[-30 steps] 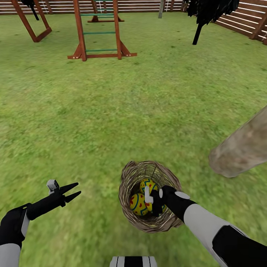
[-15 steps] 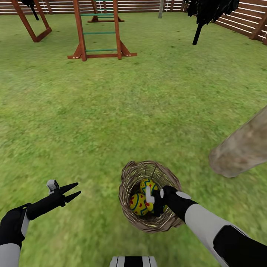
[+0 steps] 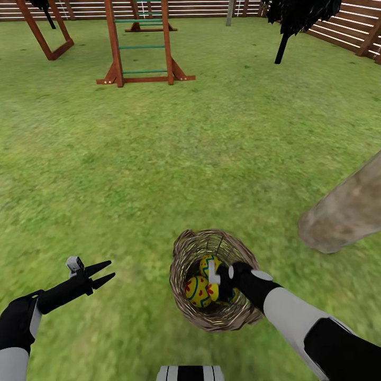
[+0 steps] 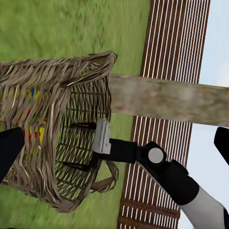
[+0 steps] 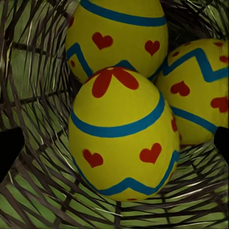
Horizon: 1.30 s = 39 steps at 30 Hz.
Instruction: Take the three Easter eggs out of the wicker basket on the lawn in the garden, then place them on the lawn next to a single tree (choose any tree) so that all three eggs are next to the same tree and none are left in the basket.
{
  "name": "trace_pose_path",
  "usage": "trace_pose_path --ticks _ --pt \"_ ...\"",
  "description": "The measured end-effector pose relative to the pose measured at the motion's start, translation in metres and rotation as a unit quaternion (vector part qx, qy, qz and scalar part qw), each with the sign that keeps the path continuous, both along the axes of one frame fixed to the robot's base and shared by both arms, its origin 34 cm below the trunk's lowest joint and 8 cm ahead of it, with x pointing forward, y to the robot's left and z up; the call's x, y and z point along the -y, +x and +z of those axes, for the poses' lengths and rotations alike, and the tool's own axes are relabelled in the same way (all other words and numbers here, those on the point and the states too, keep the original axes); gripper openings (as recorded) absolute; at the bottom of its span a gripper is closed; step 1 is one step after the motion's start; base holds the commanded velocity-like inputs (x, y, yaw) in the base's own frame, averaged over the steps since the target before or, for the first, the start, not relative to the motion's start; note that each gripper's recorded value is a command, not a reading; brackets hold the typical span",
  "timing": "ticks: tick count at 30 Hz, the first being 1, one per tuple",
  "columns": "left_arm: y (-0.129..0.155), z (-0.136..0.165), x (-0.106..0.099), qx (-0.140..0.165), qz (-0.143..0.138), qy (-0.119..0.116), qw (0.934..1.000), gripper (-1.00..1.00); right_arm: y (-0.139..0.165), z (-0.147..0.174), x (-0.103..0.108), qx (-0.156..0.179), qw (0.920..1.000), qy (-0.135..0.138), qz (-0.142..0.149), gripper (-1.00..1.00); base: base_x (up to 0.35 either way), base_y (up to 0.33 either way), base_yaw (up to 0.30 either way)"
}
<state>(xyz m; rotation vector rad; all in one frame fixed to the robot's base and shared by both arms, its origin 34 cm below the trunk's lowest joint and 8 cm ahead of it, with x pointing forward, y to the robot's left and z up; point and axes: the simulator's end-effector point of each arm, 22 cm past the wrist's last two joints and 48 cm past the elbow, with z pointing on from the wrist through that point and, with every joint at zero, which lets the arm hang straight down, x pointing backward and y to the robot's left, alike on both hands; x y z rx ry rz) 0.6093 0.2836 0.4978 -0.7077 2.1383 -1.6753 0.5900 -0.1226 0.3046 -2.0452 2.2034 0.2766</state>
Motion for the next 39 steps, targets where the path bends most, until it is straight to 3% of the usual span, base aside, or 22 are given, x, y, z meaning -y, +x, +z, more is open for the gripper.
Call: trace_pose_path --ticks 33,39 --pt "-0.006 -0.015 0.002 -0.016 0.0 -0.003 0.9999 1.0 -0.004 -0.011 0.002 -0.008 1.0 0.0 0.002 1.0 0.0 0.0 0.0" --pt "-0.008 -0.019 0.002 -0.021 0.0 -0.003 0.9998 1.0 -0.005 -0.016 0.011 -0.011 0.9999 -0.007 0.0 1.0 0.0 0.0 0.0"
